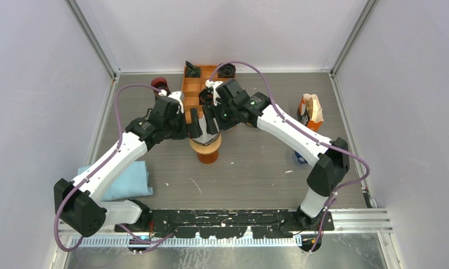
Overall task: Place the coffee filter in the dripper
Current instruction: Pick up the coffee server from the corner of the board.
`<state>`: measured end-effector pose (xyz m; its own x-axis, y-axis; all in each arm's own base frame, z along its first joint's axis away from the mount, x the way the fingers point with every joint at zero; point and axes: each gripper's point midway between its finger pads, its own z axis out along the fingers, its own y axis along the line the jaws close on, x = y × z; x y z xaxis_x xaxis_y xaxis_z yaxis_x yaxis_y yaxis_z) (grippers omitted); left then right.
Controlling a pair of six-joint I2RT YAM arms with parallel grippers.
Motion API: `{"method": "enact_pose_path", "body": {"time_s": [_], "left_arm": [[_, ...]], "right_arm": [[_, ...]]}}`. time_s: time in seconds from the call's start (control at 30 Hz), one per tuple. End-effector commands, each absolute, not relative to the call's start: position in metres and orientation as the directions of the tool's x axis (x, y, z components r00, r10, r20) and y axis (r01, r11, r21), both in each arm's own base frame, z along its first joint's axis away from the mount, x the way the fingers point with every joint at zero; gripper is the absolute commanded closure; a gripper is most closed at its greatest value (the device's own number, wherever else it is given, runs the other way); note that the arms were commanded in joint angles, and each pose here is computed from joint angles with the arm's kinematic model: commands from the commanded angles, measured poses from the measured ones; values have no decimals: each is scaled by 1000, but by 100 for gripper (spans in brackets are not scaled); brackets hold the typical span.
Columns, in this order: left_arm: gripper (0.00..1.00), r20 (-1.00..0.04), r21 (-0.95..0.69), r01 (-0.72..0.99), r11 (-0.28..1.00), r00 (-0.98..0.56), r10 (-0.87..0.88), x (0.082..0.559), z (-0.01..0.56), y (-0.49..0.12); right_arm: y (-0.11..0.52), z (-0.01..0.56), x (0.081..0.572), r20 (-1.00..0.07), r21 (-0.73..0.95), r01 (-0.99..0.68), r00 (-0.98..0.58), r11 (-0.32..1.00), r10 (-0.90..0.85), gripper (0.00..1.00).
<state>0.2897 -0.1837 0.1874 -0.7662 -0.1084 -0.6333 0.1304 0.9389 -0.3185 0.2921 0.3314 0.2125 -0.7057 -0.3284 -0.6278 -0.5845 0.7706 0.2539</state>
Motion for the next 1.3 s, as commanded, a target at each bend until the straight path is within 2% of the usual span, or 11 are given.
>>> {"method": "enact_pose_path", "body": {"time_s": [0.0, 0.4, 0.67, 1.03, 1.27], "left_arm": [[1, -686, -369, 167, 914, -713, -146, 294, 222, -189], [1, -739, -398, 201, 895, -649, -183, 277, 258, -179], [1, -746, -408, 176, 896, -630, -216, 268, 257, -162], [1, -678, -477, 44, 878, -654, -335, 281, 224, -121], [1, -631, -531, -77, 844, -628, -455, 313, 211, -90]], "right_arm": [[334, 254, 296, -719, 269, -601, -646, 753, -258, 30], [325, 279, 290, -782, 269, -614, -589, 742, -204, 28], [301, 286, 285, -837, 229, -597, -524, 769, -157, 25], [266, 262, 276, -888, 180, -562, -447, 807, -113, 22], [255, 242, 271, -915, 173, -557, -396, 812, -77, 21]]}}
